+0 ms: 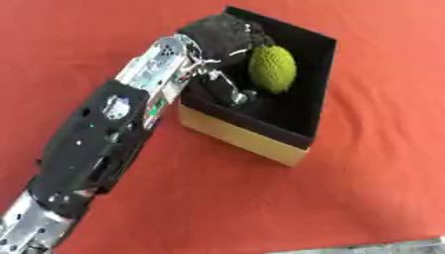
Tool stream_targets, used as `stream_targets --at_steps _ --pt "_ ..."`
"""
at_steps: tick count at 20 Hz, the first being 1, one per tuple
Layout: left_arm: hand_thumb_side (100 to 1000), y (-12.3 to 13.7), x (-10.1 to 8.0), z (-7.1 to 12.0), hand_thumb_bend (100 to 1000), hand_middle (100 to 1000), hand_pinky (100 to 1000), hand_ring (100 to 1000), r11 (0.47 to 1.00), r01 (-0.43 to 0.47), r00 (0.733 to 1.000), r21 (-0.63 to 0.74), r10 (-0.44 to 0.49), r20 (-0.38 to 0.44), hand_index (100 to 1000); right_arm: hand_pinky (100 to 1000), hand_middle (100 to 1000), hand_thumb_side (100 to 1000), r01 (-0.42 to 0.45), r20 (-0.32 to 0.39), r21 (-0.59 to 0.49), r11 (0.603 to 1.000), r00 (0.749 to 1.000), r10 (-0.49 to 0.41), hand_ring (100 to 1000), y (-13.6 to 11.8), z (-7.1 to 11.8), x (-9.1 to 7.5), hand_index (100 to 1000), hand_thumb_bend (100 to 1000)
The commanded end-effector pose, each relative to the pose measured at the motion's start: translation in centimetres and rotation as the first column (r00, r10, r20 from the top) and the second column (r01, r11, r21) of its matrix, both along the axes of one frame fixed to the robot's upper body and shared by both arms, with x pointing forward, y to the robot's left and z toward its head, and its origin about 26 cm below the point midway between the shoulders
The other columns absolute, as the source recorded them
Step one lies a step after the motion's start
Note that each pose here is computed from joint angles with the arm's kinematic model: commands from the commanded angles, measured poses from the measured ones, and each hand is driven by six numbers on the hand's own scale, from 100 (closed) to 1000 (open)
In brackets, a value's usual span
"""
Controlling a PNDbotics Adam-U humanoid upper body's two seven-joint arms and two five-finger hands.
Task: Pick up objects on the table and place them in the box.
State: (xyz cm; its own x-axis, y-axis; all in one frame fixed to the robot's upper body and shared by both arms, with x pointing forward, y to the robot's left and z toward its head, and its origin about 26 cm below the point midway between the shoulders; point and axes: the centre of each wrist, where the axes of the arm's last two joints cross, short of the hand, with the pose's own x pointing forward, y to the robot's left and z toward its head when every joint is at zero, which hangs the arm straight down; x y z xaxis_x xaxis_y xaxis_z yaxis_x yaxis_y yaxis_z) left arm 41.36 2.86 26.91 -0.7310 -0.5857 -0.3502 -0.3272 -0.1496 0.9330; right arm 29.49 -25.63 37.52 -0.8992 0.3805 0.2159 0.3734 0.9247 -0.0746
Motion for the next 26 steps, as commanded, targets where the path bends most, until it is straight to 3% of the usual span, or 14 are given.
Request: stream_targets --at_steps 1,6,16,17,18,23,24,25,26 --pt "453 0.6 -0.9 3.0 348 779 853 797 0.996 0.023 0.997 -0.088 -0.017 0.074 913 811 783 1000 0.011 0.029 -0.007 1.000 1.000 -0.010 798 -0.3 0.7 -0.6 892 100" --pt "406 2.8 -2.5 6.8 258 737 814 757 0.966 0.068 0.985 -0.248 -0.025 0.173 868 810 783 1000 0.026 0.035 0.002 1.000 0.999 -0.026 798 -0.6 0.7 -0.7 891 100" --pt "367 7.5 -6.7 11.9 238 683 771 701 0.835 0.202 0.931 -0.511 -0.002 0.364 815 809 783 1000 0.053 0.040 0.012 0.999 0.998 -0.054 797 -1.1 0.6 -0.7 890 100" --pt "406 8.4 -7.1 12.2 100 686 772 702 0.818 0.206 0.926 -0.537 0.015 0.378 816 809 783 1000 0.058 0.039 0.010 0.998 0.998 -0.058 797 -1.2 0.6 -0.7 890 100" --pt "365 9.3 -7.4 12.5 251 685 772 703 0.802 0.207 0.920 -0.560 0.035 0.391 817 809 783 1000 0.064 0.038 0.006 0.998 0.997 -0.064 797 -1.3 0.5 -0.8 890 100" --pt "412 14.1 -9.1 12.9 288 700 770 713 0.731 0.194 0.892 -0.654 0.146 0.428 826 808 784 1000 0.080 0.045 -0.005 0.997 0.996 -0.079 797 -1.6 0.5 -0.8 889 100" --pt "460 15.2 -9.5 12.9 204 705 770 716 0.715 0.188 0.885 -0.674 0.174 0.432 828 808 784 1000 0.079 0.048 -0.005 0.997 0.996 -0.079 797 -1.7 0.5 -0.8 889 100" --pt "467 16.3 -9.9 13.0 306 715 773 725 0.698 0.183 0.877 -0.692 0.202 0.436 835 808 784 1000 0.077 0.051 -0.006 0.997 0.996 -0.076 797 -1.6 0.5 -0.8 888 100" --pt "483 17.3 -10.4 13.0 317 728 777 734 0.682 0.179 0.868 -0.709 0.230 0.440 844 808 783 1000 0.076 0.054 -0.008 0.997 0.996 -0.075 797 -1.7 0.5 -0.8 887 100"
